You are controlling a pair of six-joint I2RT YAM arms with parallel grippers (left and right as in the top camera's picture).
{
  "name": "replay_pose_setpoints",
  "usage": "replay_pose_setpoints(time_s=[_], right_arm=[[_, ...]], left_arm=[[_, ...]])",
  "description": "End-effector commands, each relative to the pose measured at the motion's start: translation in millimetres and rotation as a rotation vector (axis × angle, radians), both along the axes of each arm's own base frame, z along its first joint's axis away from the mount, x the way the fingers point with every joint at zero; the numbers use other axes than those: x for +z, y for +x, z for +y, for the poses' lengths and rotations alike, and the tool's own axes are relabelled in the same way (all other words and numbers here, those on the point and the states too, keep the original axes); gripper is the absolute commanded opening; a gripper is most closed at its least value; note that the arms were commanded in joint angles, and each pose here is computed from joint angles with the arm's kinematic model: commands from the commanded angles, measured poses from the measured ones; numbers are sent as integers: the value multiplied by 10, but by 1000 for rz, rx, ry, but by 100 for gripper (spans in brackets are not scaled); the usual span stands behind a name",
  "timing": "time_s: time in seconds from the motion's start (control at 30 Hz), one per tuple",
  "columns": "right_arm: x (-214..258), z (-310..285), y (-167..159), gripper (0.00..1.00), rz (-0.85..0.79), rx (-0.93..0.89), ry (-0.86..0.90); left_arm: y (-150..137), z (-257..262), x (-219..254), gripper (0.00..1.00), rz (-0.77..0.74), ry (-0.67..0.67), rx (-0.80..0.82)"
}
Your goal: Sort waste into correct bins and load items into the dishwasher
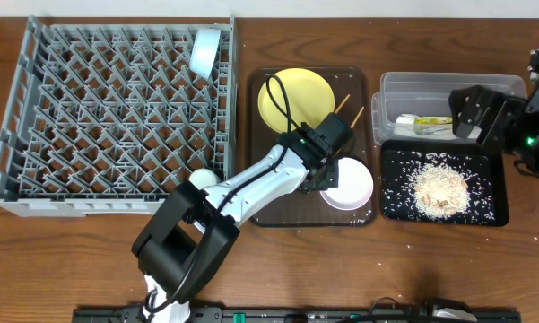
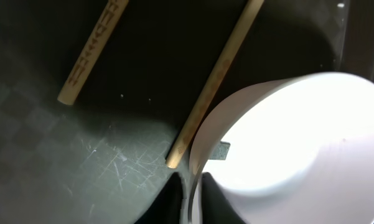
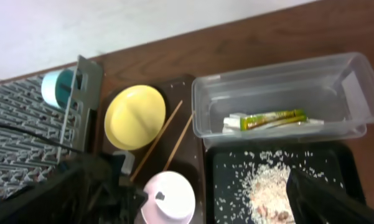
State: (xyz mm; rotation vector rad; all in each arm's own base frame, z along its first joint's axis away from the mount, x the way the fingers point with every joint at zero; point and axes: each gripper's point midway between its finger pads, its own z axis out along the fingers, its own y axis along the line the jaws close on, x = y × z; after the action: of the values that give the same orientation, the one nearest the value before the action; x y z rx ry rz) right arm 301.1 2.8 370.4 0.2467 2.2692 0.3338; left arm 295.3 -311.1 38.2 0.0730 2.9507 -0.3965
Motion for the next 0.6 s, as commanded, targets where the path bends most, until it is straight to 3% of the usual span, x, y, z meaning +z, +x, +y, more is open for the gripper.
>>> replay_pose_setpoints(time_s=[0.0,0.2,0.3,0.43,0.5,0.57], right_arm=[[-30,-36,-29,99,16,-8,-11],[-42,-34,-40,99,23,-8,-10],[-42,-34,-40,99,23,-8,-10],[-42,-34,-40,99,23,-8,-10],[-42,-34,-40,99,23,-8,-10],[-42,-34,-40,99,23,-8,-10]], left_arm=[[-11,31,-32,22,9,7,3],[-26,22,-129,30,27,13,-1],[-46,-6,-182,29,46,4,-6],[-43,-11,-183,19,45,2,-6],[-43,-11,-183,8,45,2,-7],[-41,-9,-183,8,45,3,-6]])
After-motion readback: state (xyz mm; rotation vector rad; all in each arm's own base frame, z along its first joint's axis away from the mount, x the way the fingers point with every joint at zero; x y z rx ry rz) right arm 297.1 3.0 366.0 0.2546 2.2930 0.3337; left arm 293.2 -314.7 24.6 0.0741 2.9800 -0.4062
